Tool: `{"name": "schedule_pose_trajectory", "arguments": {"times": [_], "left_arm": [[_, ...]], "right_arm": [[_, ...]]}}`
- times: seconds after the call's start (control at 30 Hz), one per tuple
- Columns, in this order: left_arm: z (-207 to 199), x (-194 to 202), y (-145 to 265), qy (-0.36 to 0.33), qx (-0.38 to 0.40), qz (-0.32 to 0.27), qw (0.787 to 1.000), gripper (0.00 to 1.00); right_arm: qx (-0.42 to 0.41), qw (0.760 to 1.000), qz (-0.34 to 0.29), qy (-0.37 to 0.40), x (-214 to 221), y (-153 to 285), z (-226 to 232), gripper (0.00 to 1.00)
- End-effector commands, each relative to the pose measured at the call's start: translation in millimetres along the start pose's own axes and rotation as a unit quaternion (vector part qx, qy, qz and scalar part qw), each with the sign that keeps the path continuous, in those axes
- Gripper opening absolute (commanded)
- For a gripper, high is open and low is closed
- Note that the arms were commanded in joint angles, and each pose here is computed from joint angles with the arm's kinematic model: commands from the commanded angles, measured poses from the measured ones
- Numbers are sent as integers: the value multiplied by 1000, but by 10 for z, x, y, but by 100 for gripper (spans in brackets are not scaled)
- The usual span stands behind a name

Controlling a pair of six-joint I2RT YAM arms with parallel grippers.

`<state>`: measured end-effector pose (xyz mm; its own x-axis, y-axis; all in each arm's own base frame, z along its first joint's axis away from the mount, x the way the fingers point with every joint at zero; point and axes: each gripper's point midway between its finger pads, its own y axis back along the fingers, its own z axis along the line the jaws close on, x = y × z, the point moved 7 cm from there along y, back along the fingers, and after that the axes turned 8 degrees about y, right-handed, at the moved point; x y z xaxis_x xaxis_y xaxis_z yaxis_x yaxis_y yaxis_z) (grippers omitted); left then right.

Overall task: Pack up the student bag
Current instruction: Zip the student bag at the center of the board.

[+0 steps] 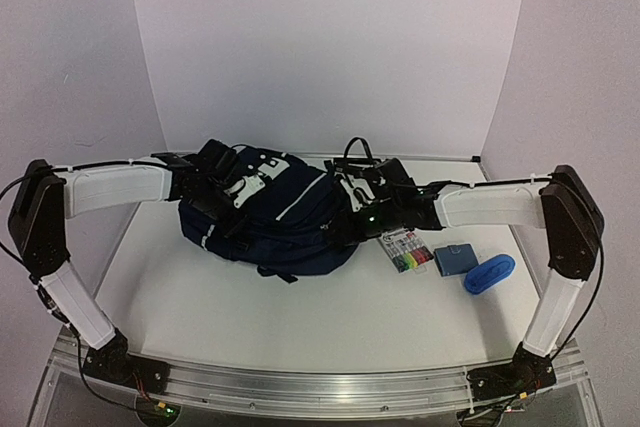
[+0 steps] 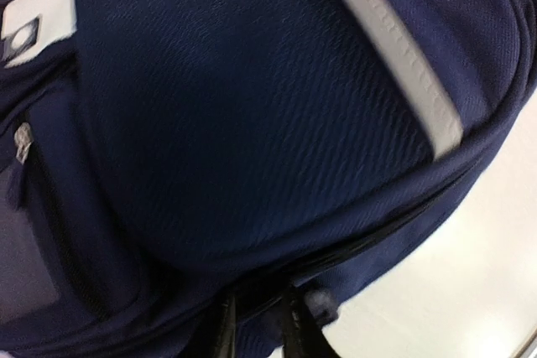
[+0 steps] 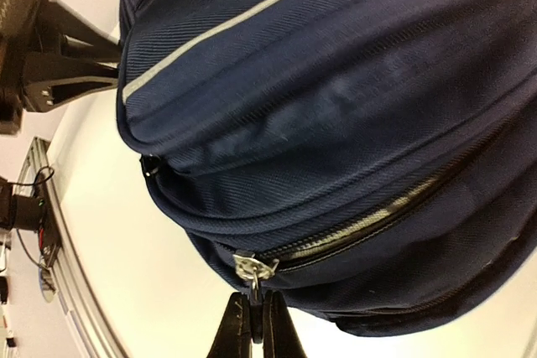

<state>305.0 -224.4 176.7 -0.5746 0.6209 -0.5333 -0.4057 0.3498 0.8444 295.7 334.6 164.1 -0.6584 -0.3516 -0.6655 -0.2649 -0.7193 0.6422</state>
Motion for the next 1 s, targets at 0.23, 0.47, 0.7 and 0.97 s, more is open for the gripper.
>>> {"name": "schedule_pose_trajectory", "arguments": {"times": [0.23,0.47,0.7,0.97], "left_arm": [[-601,-139,629,-82,12,-95,992,55],[-797,-245,421,-154,12,-105,982,57],[-932,-333,138,-204,15,-79,976,54],[-800,-68,96,-219,-45,-23,975,4]], "right_arm": [[-106,994,-16,-13,-297,-114,455,0],[-126,992,-16,-7,-296,-119,623,0],[-128,992,-18,-3,-302,-129,641,0],[-95,995,-13,6,-213,-56,435,0]]}}
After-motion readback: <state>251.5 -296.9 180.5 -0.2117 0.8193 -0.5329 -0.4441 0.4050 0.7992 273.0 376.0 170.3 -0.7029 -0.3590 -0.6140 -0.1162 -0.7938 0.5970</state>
